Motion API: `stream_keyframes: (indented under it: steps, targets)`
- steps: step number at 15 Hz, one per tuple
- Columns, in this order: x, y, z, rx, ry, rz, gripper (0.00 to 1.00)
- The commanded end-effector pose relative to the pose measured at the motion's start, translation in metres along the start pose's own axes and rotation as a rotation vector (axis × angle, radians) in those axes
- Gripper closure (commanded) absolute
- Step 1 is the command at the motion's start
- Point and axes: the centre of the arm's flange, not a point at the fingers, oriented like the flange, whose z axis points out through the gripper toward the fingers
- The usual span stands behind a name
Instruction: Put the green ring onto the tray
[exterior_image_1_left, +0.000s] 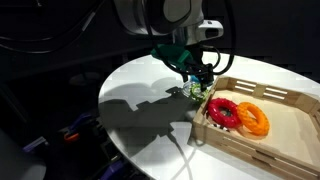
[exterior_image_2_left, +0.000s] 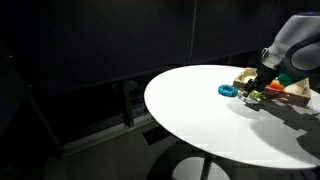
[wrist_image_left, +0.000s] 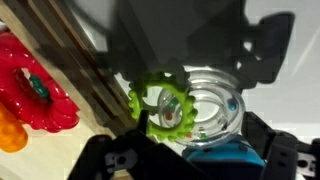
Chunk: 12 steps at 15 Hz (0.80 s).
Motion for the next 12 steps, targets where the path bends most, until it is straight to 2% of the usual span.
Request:
stream_keyframes:
  steps: [1, 2, 3, 4, 9, 12]
  targets:
    - [0.007, 0.006, 0.005, 0.011, 0.022, -0.004, 0.17]
    - [0.007, 0.006, 0.006, 0.012, 0.025, -0.002, 0.25]
    - [0.007, 0.006, 0.006, 0.013, 0.027, -0.001, 0.22]
    - [0.008, 0.006, 0.005, 0.013, 0.027, 0.001, 0.28]
    - [0.012, 0.006, -0.002, 0.004, 0.031, 0.008, 0.73]
    - [0.016, 0.006, -0.010, -0.002, 0.034, 0.015, 0.95]
